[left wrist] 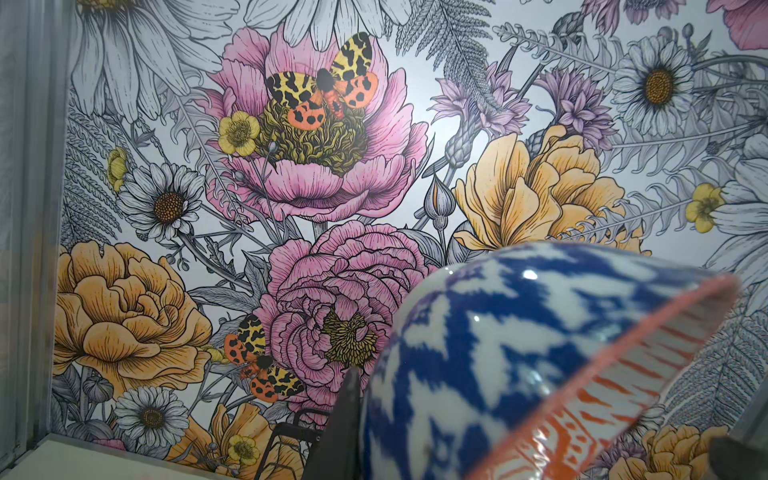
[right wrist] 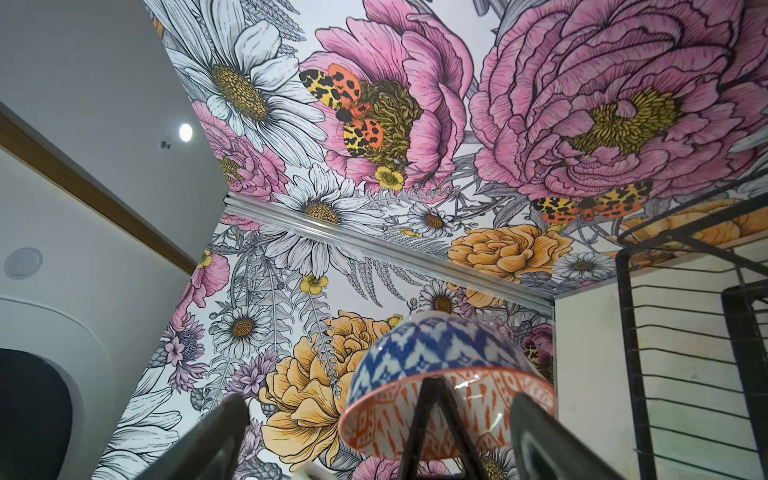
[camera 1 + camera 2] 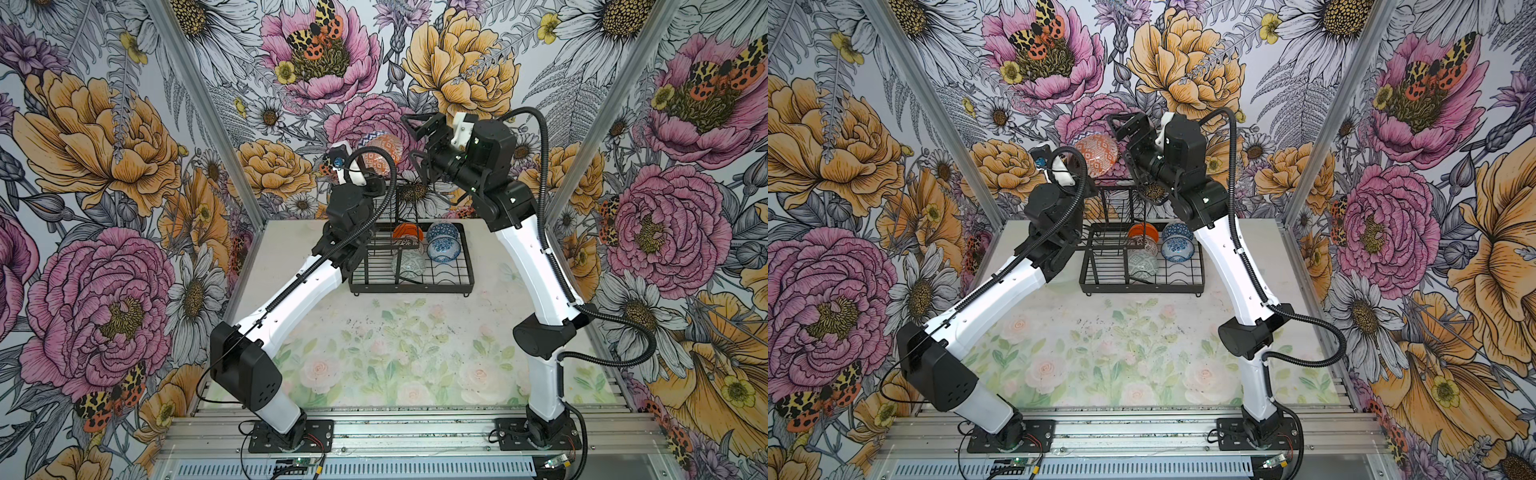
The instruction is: Load the bowls into the dish rack
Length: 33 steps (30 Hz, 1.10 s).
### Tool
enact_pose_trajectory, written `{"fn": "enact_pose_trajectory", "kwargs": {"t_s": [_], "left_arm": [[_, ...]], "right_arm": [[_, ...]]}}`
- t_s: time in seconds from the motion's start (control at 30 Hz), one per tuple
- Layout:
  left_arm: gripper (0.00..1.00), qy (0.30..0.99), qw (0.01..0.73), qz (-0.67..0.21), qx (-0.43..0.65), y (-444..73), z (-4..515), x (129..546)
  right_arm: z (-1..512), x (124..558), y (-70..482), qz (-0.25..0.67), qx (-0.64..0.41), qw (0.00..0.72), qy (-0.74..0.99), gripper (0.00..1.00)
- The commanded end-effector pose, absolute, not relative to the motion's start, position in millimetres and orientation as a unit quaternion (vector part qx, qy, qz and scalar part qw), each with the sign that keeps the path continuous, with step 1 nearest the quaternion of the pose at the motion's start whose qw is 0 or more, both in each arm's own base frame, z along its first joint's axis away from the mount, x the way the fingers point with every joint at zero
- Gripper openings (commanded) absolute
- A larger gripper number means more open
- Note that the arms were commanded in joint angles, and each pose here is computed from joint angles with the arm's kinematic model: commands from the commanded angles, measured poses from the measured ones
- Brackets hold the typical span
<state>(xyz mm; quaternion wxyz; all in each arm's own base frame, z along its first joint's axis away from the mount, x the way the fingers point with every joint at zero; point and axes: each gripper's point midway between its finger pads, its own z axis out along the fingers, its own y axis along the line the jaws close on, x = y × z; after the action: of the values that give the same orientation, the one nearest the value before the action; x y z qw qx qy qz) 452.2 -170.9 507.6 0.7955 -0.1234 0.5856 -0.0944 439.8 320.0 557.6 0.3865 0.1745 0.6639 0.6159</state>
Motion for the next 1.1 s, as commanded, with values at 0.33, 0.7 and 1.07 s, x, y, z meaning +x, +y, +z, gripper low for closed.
{"fn": "enact_pose_trajectory", "kwargs": {"t_s": [0.33,0.7,1.07], "left_arm": [[0.00,0.533,0.833,-0.075,-0.128,-167.5,526.9,441.7],[0.00,0.541,0.828,-0.083,-0.120,-183.4,511.0,443.0],[0.00,0.545,0.827,-0.088,-0.106,-196.1,508.8,441.6]], "right_arm": [[566.0,438.4,339.1,0.675,0.208,0.324,0.630,0.76],[558.4,448.1,347.7,0.690,0.237,0.296,0.617,0.56],[544.4,460.1,352.6,0.691,0.268,0.274,0.612,0.30]]}}
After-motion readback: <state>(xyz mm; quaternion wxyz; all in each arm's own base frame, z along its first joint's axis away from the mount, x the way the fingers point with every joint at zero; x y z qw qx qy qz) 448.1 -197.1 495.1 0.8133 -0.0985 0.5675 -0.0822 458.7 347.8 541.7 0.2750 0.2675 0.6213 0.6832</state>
